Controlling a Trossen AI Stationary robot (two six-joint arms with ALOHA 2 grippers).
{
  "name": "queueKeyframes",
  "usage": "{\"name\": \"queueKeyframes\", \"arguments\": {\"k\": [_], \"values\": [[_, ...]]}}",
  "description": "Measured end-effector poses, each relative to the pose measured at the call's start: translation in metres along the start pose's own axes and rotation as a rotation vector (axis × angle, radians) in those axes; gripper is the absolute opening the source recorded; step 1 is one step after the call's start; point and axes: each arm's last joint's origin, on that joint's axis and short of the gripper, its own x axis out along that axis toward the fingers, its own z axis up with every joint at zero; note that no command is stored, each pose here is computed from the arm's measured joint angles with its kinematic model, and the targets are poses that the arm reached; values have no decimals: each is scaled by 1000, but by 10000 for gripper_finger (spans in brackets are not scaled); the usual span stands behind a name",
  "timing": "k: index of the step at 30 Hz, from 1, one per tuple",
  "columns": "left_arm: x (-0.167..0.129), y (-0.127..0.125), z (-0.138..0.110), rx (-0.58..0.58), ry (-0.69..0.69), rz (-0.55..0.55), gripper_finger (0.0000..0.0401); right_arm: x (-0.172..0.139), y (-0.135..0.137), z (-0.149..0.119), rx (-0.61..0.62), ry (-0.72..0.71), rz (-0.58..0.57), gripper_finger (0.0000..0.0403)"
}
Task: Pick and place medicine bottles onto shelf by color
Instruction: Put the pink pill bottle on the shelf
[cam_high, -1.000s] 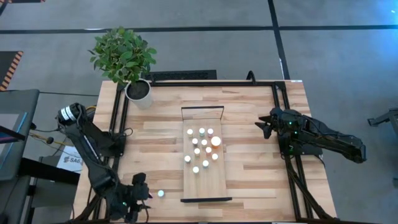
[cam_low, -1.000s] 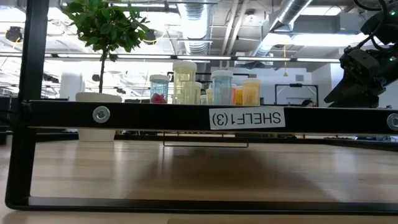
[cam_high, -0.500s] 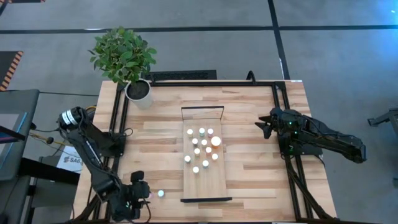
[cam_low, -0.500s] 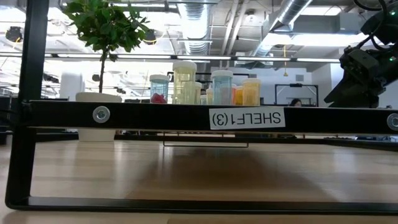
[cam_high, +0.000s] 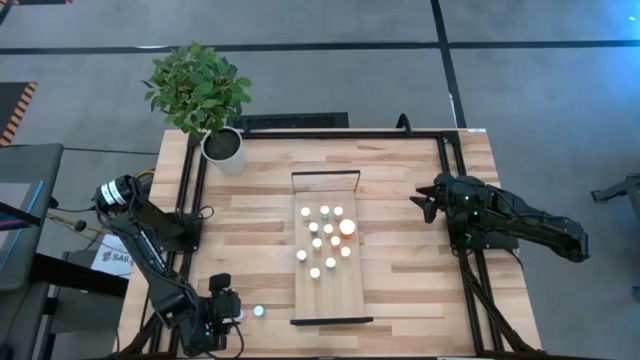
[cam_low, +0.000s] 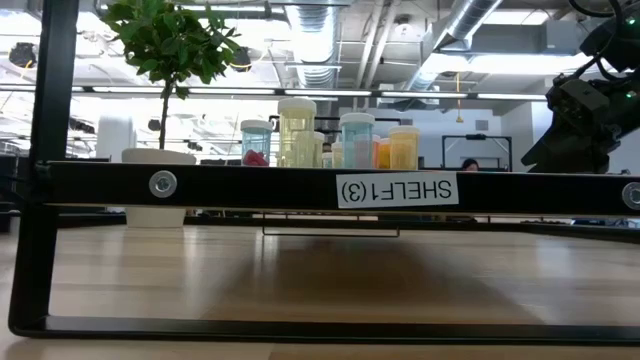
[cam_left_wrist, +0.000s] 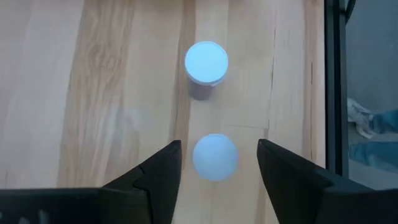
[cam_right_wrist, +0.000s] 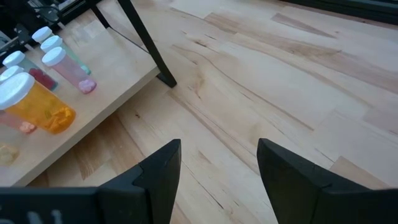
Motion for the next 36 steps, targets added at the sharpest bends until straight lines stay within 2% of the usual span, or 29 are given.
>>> {"name": "queueKeyframes", "arguments": {"k": [5,26,30,36], "values": [[0,1,-1,24,7,13,214,0,0,0,0,0,0,234],[18,0,-4,55,51,56,215,0,0,0,0,0,0,234],[18,-1,-3,70,48,46,199,0,0,0,0,0,0,234],[19,-1,-4,76,69,37,139,0,0,0,0,0,0,234]]}}
